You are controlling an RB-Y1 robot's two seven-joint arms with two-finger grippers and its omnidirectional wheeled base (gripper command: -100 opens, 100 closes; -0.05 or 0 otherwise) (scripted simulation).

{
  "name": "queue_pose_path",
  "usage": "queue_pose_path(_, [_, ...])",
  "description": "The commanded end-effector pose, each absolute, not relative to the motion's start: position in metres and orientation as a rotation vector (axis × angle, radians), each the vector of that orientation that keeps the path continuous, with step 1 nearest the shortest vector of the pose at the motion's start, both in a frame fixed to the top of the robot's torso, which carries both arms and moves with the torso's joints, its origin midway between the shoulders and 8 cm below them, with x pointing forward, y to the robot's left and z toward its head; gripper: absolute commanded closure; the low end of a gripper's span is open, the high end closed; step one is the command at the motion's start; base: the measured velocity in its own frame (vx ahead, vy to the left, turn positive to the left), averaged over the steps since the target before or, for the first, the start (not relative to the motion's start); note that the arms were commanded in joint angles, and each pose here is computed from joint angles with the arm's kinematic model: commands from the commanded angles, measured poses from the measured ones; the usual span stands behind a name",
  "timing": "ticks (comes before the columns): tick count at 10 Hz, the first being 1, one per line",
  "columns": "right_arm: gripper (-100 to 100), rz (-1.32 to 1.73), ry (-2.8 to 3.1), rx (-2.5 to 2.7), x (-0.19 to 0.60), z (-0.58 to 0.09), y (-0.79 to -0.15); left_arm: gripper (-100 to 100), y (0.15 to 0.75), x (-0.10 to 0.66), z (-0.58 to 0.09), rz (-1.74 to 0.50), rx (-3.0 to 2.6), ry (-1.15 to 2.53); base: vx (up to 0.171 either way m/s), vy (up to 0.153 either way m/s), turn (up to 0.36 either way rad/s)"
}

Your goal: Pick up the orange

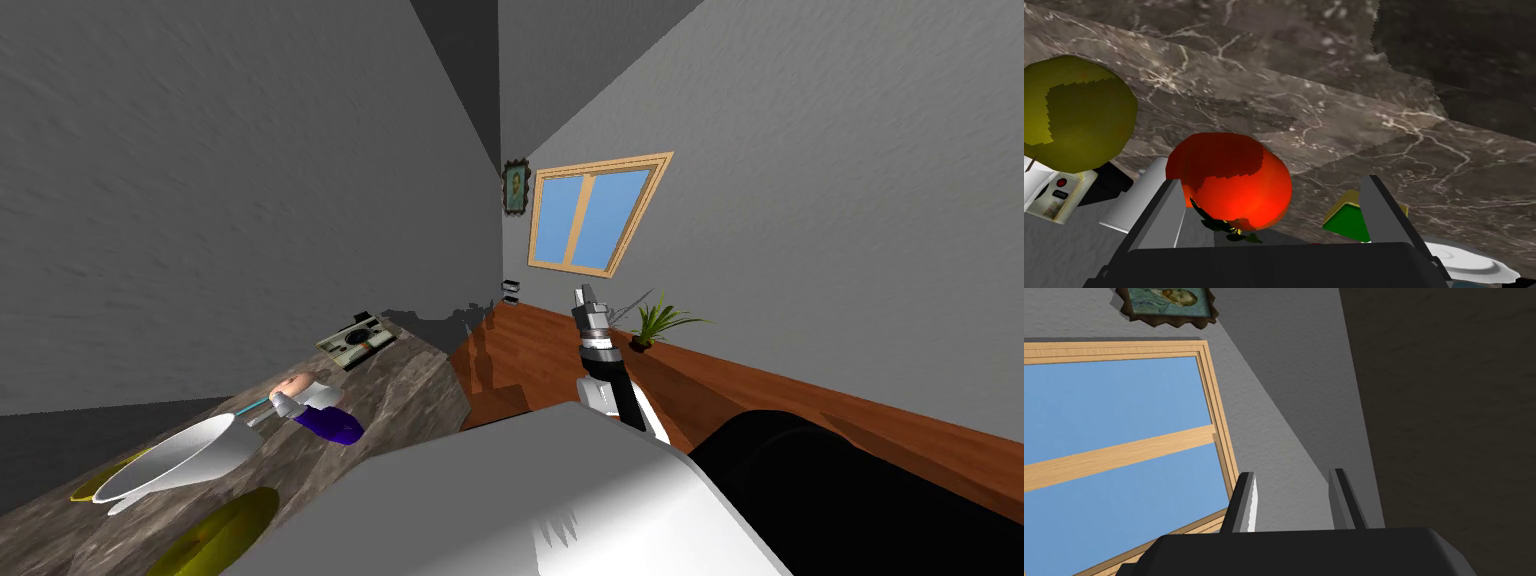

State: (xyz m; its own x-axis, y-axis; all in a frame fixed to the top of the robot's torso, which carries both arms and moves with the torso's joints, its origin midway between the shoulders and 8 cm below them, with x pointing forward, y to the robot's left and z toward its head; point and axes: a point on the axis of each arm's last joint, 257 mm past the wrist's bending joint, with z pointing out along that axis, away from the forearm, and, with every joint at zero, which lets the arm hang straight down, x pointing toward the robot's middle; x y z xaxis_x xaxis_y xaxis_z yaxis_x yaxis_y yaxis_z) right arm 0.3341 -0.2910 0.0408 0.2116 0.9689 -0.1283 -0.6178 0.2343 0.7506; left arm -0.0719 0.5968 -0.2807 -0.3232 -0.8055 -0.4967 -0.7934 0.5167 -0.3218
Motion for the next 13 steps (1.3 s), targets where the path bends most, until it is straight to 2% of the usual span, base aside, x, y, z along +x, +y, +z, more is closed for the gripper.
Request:
queue_pose_path(1, [0,1.210,0.676,0.633,0.334,0.041,-0.291,-100,0.611,-0.081,-0.268,0.022,-1.277,2.182,0.082,-0.008,-0.178])
queue_pose_path(7, [0,1.210,0.676,0.633,0.334,0.041,-0.291,-100,0.637,-0.092,-0.249,0.107,-1.231,2.258,0.058,0.024,-0.125])
queue_pose_path(8, [0,1.210,0.676,0.633,0.334,0.041,-0.291,0,0.638,-0.092,-0.248,0.107,-1.229,2.259,0.006,0.005,0.002])
queue_pose_path(9, [0,1.210,0.676,0.633,0.334,0.041,-0.291,-100,0.638,-0.094,-0.256,0.109,-1.235,2.256,0.018,0.018,-0.032])
queue_pose_path(12, [0,1.210,0.676,0.633,0.334,0.041,-0.291,-100,0.638,-0.096,-0.262,0.109,-1.239,2.254,0.020,0.023,-0.025])
queue_pose_path(13, [0,1.210,0.676,0.633,0.334,0.041,-0.291,100,0.639,-0.097,-0.262,0.110,-1.239,2.254,-0.001,0.006,0.019])
